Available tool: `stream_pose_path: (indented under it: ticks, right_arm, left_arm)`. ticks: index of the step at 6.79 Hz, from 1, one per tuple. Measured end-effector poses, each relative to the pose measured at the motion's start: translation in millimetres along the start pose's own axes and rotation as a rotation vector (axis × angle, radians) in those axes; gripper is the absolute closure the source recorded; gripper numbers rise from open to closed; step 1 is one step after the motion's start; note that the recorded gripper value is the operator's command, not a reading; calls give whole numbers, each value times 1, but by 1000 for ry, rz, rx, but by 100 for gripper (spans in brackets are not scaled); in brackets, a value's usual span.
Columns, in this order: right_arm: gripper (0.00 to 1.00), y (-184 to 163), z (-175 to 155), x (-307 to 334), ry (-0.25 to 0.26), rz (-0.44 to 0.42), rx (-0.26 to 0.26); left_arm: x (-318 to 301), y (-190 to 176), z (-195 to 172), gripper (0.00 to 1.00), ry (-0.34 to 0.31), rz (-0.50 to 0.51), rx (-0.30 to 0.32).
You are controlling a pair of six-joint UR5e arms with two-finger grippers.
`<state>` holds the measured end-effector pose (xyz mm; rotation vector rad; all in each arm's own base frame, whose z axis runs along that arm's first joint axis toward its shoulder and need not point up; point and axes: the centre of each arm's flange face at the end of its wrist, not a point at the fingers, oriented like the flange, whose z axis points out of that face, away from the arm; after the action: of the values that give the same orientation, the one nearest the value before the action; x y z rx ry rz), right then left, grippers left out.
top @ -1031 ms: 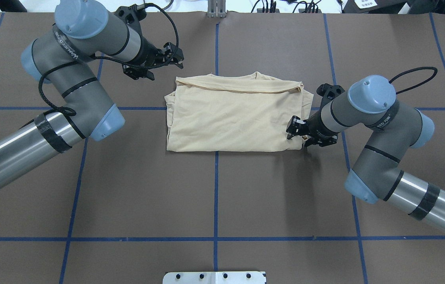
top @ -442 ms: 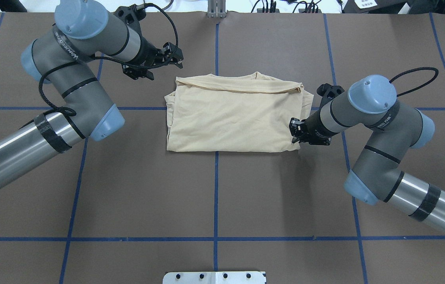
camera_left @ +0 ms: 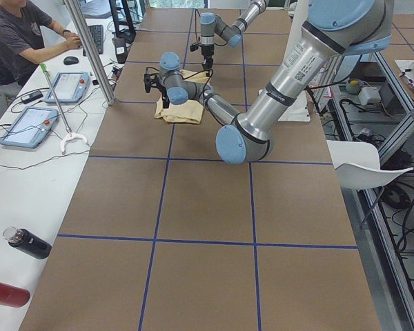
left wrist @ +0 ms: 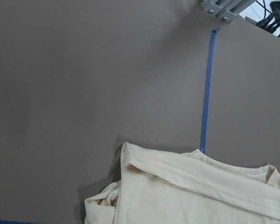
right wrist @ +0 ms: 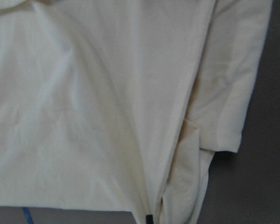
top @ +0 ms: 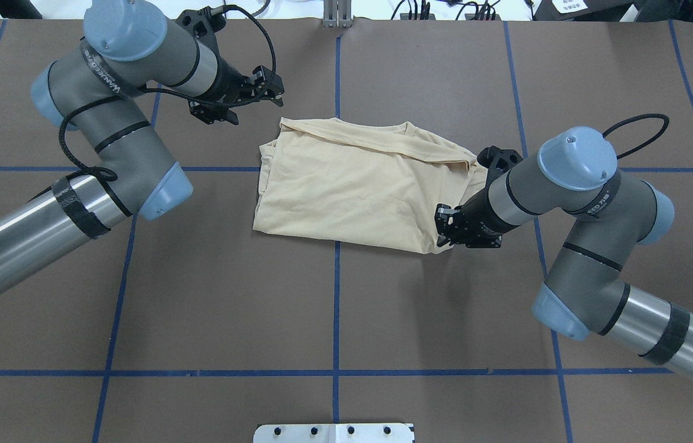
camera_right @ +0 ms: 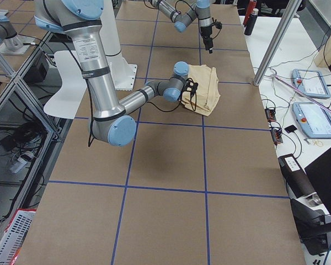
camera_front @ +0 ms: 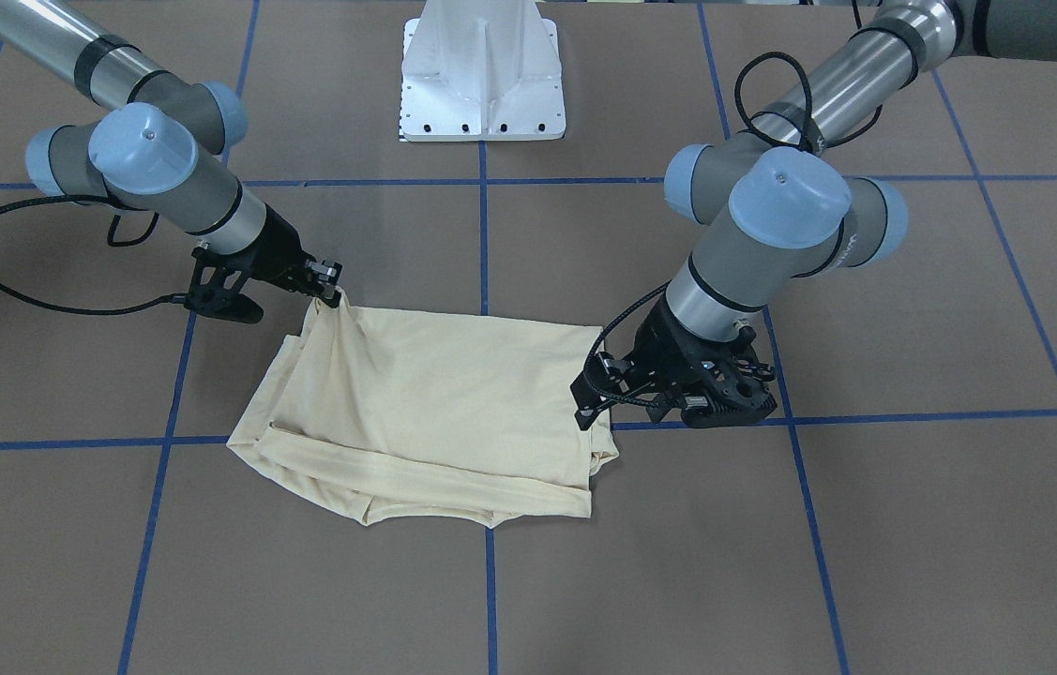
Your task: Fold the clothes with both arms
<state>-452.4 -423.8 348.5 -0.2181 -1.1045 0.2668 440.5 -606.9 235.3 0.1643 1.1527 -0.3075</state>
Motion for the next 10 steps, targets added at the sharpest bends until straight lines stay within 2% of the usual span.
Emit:
stream_pose_path:
  ticks: [2, 4, 5, 6, 7, 10]
  right_arm:
    - [100, 36, 5, -14, -18, 15, -56]
    - [100, 42, 9, -14, -14, 25, -64]
    - [50, 42, 10, -13, -11, 28, -64]
    - [10, 42, 11, -13, -11, 28, -63]
    - [0, 41, 10, -13, -11, 29, -60]
    - [0, 35, 2, -12, -21, 31, -31]
  left_arm:
    - [1, 1, -2, 1, 3, 1, 0]
    - [1, 1, -2, 1, 5, 2, -1]
    - [2, 1, -3, 1, 7, 4, -2]
    - [3, 2, -4, 1, 9, 5, -2]
    - [3, 2, -5, 1, 10, 6, -2]
    - [-9, 2, -4, 1, 3, 2, -5]
